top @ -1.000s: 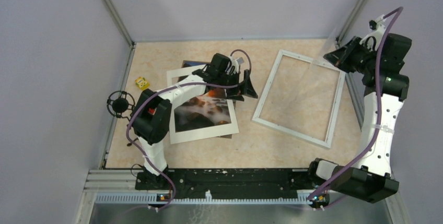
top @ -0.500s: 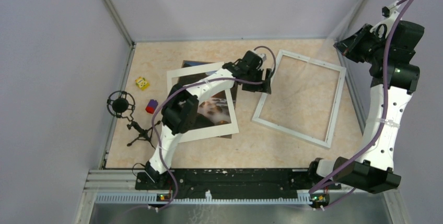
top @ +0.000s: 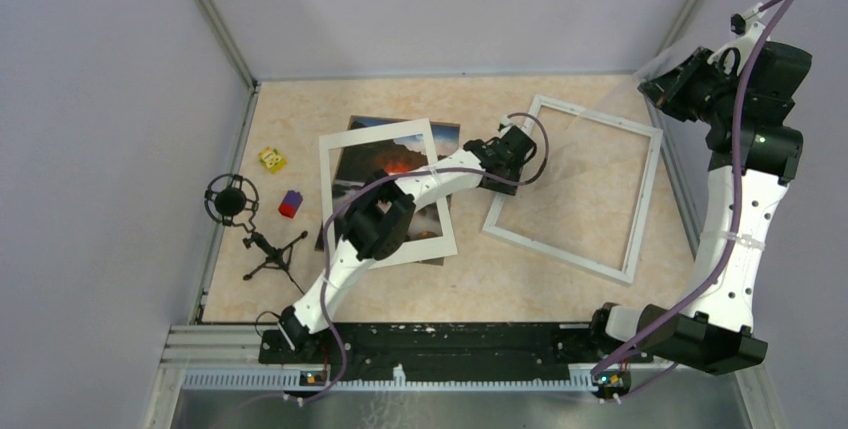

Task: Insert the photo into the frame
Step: Move the photo frame to the center of the board, then place the photo frame item in the photo frame.

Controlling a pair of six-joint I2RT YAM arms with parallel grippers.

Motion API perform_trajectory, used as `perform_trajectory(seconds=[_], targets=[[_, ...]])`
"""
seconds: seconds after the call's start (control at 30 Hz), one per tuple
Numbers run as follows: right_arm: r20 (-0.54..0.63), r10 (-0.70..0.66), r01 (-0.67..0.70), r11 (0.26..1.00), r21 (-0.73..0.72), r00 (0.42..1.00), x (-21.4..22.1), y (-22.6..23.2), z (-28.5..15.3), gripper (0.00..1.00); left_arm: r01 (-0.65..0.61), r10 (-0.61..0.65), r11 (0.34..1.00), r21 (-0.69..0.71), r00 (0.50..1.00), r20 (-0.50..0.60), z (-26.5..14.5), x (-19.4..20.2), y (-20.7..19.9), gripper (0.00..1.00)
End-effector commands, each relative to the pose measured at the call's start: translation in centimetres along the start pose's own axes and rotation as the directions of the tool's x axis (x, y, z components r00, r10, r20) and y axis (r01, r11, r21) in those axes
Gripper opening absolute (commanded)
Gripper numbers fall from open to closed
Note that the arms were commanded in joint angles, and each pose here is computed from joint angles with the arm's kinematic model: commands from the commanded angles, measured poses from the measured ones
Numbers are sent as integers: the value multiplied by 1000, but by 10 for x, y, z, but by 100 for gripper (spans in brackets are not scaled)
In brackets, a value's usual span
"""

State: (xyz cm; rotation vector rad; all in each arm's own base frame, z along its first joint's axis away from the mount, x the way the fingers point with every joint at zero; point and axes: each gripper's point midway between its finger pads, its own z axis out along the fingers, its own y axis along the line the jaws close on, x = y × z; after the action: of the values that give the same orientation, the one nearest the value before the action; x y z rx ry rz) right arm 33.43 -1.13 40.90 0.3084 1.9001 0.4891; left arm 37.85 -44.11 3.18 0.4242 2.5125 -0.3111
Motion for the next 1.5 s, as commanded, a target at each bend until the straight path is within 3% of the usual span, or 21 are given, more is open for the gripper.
perform_trajectory(seconds=[0.0, 0.17, 0.4, 0.5, 0.57, 0.77, 0.9, 1.0, 1.07, 1.27, 1.47], targets=[[64, -47, 50, 997, -58, 997, -10, 17, -6, 0, 65, -75, 982, -178, 996, -49, 1, 27, 39, 47], [41, -22, 27, 994, -107, 999, -3, 20, 2, 0, 131, -152, 963, -234, 986, -72, -11, 50, 56, 32], [0, -2, 2, 989, -148, 1000, 7, 19, 14, 0, 238, -254, 963, -124, 958, -130, -28, 67, 46, 28], [-25, 8, -12, 984, -179, 1000, 11, 22, 18, 0, 295, -288, 955, 15, 942, -174, -43, 59, 30, 36], [-40, 21, -29, 977, -211, 999, 14, 26, 20, 0, 327, -302, 939, 105, 933, -197, -56, 52, 25, 50], [-67, 21, -38, 966, -257, 998, 18, 33, 27, 0, 382, -320, 854, 352, 921, -223, -113, 28, 36, 79], [-96, 17, -46, 948, -315, 995, 22, 45, 32, 0, 393, -352, 730, 559, 918, -186, -164, -2, 56, 91], [-125, 14, -63, 918, -392, 992, 26, 61, 34, 0, 386, -356, 536, 751, 910, -214, -204, -24, 57, 95], [-139, 31, -91, 889, -448, 990, 28, 71, 35, 0, 366, -331, 441, 819, 915, -231, -219, -33, 51, 98], [-164, 62, -142, 831, -538, 985, 30, 99, 36, 0, 418, -337, 260, 870, 884, -324, -226, -39, 41, 98], [-174, 102, -185, 793, -581, 980, 31, 114, 34, 0, 439, -339, 26, 898, 849, -406, -250, -52, 32, 98]])
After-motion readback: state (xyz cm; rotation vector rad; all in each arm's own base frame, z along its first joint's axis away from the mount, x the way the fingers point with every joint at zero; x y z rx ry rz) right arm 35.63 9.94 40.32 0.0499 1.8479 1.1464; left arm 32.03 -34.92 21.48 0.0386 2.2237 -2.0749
